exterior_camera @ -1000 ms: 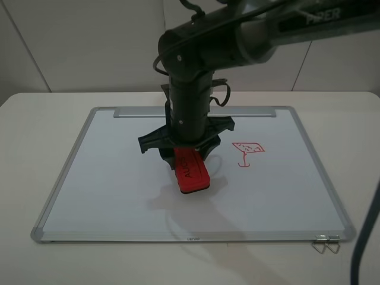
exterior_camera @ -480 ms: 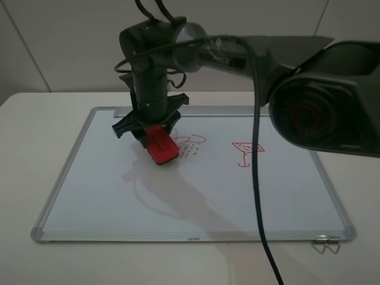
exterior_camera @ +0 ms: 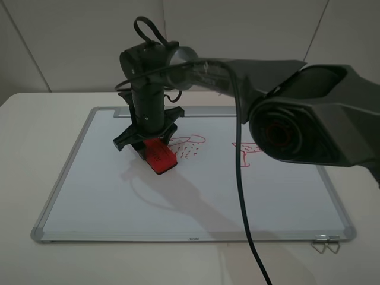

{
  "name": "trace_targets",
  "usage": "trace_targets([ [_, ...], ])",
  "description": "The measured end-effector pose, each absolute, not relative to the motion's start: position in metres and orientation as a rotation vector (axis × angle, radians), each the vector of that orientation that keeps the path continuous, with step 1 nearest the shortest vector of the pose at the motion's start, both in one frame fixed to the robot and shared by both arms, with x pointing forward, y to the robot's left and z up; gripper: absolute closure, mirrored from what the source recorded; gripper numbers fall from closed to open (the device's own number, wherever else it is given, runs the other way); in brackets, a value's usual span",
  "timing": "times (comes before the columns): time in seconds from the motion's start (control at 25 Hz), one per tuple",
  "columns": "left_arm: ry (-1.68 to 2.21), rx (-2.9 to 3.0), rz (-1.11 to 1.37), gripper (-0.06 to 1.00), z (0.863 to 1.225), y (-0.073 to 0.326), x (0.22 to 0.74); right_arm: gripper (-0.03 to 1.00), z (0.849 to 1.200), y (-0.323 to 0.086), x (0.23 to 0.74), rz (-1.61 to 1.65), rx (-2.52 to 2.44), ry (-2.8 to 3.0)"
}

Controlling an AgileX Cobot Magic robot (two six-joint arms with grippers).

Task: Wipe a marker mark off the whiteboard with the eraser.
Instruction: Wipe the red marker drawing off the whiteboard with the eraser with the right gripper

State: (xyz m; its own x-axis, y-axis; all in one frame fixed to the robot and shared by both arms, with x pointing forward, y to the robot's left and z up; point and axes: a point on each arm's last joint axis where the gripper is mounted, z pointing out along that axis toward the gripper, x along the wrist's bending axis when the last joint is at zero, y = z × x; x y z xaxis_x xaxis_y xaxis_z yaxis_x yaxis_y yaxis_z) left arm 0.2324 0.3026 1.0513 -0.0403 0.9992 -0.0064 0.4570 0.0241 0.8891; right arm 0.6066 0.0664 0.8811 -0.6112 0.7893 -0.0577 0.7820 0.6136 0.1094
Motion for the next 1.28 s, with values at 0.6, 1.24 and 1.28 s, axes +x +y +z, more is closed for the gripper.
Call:
trace_targets([
  [0.6, 1.588, 1.519, 0.962, 0.17, 1.051, 0.303, 0.232, 0.47, 0.874, 0.044, 0.624, 0.121, 1.471, 2.718],
  [1.24, 1.588, 1.519, 0.962, 0.17, 1.051, 0.303, 0.232, 0.47, 0.872, -0.038, 0.671, 0.058, 1.704, 2.583],
  [1.28, 1.588, 1.519, 0.962, 0.17, 1.051, 0.303, 0.232, 0.47, 0.872, -0.044, 0.674, 0.057, 1.722, 2.572],
])
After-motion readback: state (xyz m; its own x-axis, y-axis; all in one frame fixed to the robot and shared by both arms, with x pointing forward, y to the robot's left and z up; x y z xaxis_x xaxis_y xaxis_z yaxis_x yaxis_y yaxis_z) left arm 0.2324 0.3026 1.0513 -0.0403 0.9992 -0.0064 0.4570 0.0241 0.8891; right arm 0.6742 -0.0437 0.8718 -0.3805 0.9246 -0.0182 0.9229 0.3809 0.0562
